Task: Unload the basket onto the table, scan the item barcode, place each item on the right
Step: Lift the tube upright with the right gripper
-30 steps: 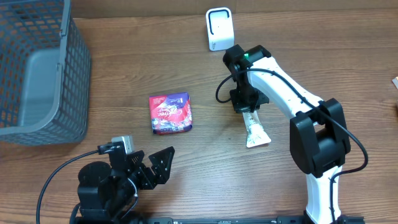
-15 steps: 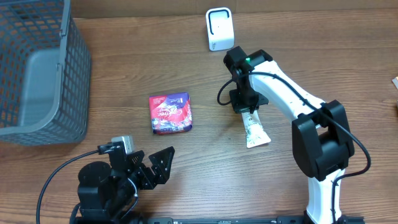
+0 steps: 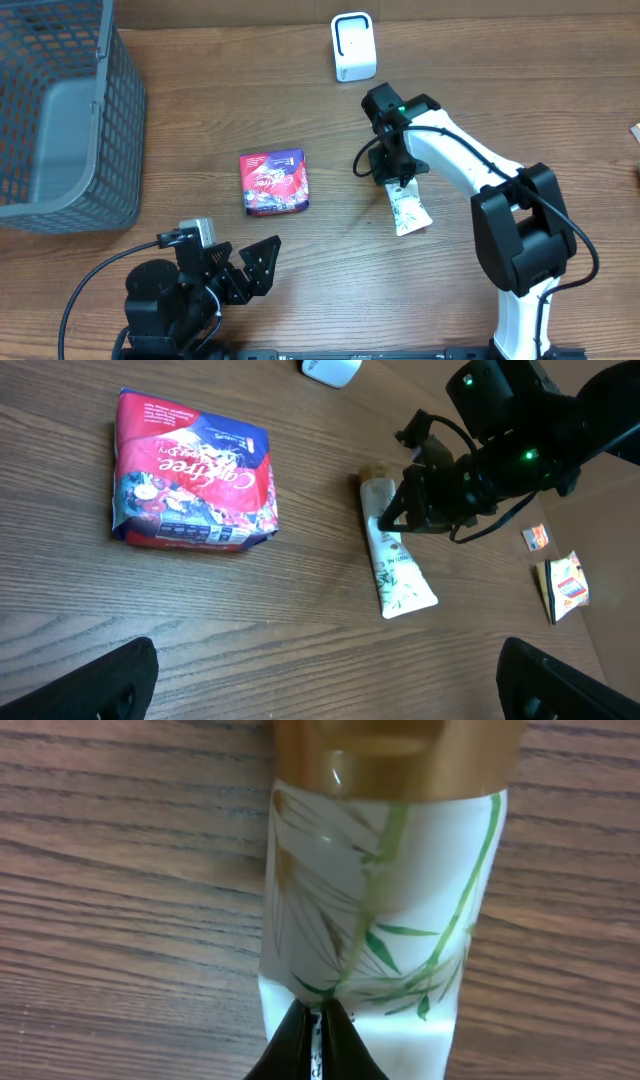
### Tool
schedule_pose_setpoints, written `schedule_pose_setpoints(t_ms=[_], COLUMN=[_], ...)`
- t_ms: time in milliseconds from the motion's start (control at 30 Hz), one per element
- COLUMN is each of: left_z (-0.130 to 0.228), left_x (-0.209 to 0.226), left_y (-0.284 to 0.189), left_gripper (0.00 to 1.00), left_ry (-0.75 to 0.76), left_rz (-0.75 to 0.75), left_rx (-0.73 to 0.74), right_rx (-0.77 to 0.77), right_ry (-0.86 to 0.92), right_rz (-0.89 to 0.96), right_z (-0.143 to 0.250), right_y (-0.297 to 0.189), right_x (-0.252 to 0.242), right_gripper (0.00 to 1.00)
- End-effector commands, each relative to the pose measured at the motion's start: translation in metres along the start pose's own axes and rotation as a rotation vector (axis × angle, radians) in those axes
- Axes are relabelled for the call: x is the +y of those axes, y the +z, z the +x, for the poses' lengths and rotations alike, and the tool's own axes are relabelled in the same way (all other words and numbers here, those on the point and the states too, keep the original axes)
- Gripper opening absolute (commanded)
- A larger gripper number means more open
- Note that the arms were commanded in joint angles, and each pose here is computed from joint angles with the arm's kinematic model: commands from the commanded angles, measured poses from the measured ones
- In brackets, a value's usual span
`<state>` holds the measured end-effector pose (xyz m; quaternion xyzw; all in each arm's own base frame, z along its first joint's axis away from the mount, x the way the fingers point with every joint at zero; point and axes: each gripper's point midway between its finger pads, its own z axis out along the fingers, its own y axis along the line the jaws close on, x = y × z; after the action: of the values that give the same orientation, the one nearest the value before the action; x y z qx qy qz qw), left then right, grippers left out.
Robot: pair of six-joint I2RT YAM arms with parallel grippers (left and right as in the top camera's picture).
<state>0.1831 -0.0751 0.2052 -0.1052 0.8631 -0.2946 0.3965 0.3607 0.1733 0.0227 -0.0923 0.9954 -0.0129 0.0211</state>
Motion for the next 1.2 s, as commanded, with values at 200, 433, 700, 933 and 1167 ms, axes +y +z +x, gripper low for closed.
schedule_pose_setpoints(t_ms=[200, 433, 700, 933, 1167], left_z=[-0.002, -0.002, -0.002, -0.002, -0.002], left_x=[-0.002, -0.002, -0.002, -0.002, -0.002], left_y=[-0.002, -0.002, -0.002, -0.002, -0.002], left_gripper=[1.00, 1.00, 1.00, 1.00, 1.00], left_ry=[-0.008, -0.007, -0.008, -0.008, -0.008], left_rz=[0.008, 0.009, 0.008, 0.008, 0.008], left_rx=[-0.008, -0.008, -0.008, -0.008, -0.008], right_rx=[0.093, 0.053, 0.100, 0.094, 0.045], right_ry=[0.016, 0.018, 0.019, 0.019, 0.020], right_rz=[0.120, 0.136, 0.076, 0.099, 0.123], right_z=[0.009, -0.009, 0.003, 0.009, 0.002], right_y=[-0.004, -0.050, -0.029, -0.001, 0.013], right_x=[-0.028, -0.029, -0.020, -0.024, -0.028], right_gripper=[0.04, 0.13, 0.12, 0.08, 0.04])
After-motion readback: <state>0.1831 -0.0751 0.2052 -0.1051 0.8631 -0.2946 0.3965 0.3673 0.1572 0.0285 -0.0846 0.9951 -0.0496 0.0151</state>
